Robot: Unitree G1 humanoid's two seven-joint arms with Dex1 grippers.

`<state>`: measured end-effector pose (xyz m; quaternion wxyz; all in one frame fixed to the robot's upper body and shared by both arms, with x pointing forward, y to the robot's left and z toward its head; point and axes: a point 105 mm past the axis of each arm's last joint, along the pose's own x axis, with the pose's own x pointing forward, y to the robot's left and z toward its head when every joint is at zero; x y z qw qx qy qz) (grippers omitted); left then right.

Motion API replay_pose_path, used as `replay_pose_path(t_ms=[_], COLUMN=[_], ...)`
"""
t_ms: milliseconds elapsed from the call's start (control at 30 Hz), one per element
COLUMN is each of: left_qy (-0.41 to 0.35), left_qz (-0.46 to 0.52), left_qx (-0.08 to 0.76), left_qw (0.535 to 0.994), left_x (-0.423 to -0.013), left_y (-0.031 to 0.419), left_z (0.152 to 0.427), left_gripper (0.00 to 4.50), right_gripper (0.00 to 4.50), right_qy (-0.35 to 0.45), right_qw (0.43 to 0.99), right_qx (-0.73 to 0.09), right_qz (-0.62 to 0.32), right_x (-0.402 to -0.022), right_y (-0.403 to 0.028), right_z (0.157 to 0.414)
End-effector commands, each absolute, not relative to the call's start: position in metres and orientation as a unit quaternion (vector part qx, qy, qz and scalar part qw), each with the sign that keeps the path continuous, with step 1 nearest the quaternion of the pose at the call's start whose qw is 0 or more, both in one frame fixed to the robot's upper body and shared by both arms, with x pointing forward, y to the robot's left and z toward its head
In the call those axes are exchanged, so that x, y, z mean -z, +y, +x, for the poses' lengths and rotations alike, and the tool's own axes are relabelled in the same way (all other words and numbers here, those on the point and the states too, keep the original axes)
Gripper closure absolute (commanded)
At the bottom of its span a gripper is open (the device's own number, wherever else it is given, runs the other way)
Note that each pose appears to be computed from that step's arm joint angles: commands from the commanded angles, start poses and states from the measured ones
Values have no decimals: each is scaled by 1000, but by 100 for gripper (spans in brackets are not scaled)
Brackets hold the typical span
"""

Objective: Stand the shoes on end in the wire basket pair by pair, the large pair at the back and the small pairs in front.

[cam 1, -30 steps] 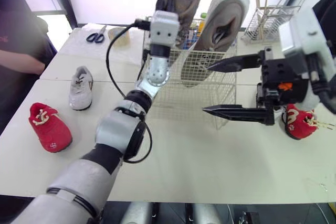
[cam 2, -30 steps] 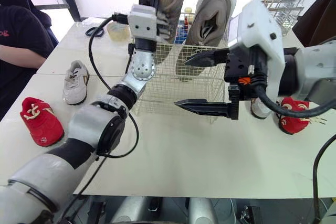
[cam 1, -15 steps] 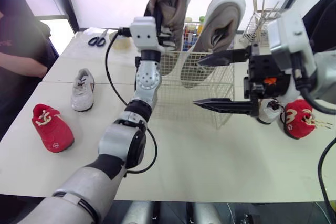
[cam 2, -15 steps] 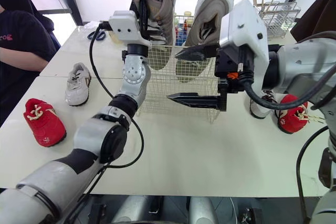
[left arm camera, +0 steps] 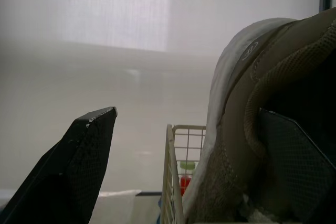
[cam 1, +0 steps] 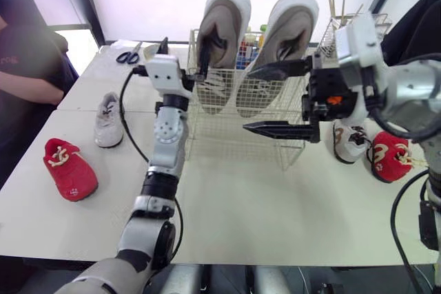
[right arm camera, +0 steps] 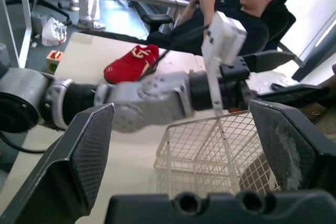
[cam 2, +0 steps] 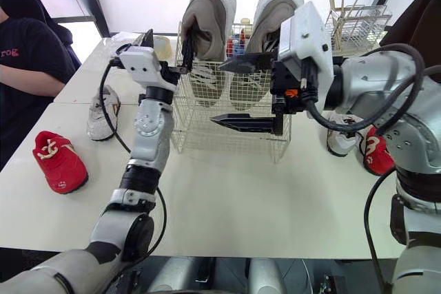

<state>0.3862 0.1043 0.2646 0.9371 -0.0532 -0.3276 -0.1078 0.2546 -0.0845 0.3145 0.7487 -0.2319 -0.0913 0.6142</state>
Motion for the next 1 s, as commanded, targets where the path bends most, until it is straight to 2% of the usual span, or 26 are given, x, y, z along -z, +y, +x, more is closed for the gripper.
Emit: replay_pose_path(t_ms=[33,267,500,567,700,867,1000], left_qy=[-324,-256,-132,-83,-30,-4,-1], left_qz=[-57,-77,-37,-20,-12,-8,0], left_qx=[158,233,386,428,493,547,560], left_qw=[931,935,912,900,869,837,828], left_x=[-279,-287,-289,-283,-274,-264,-259], left_y=[101,128,148,155,153,143,137], left_z=[369,330,290,279,264,256,257], left_gripper=[6,6,6,6,6,6,6], right_gripper=[0,0,0,0,0,0,0], right_qy=[-116,-97,-71,-13,59,91,105], right_qw=[742,777,905,945,973,986,989], right_qx=[-614,-570,-369,-267,-147,-32,42], right_qz=[-245,-247,-200,-190,-168,-139,-99], right_x=[-324,-322,-338,-322,-290,-245,-211], right_y=[-85,-111,-179,-213,-247,-260,-267], right_z=[253,267,301,309,307,299,296])
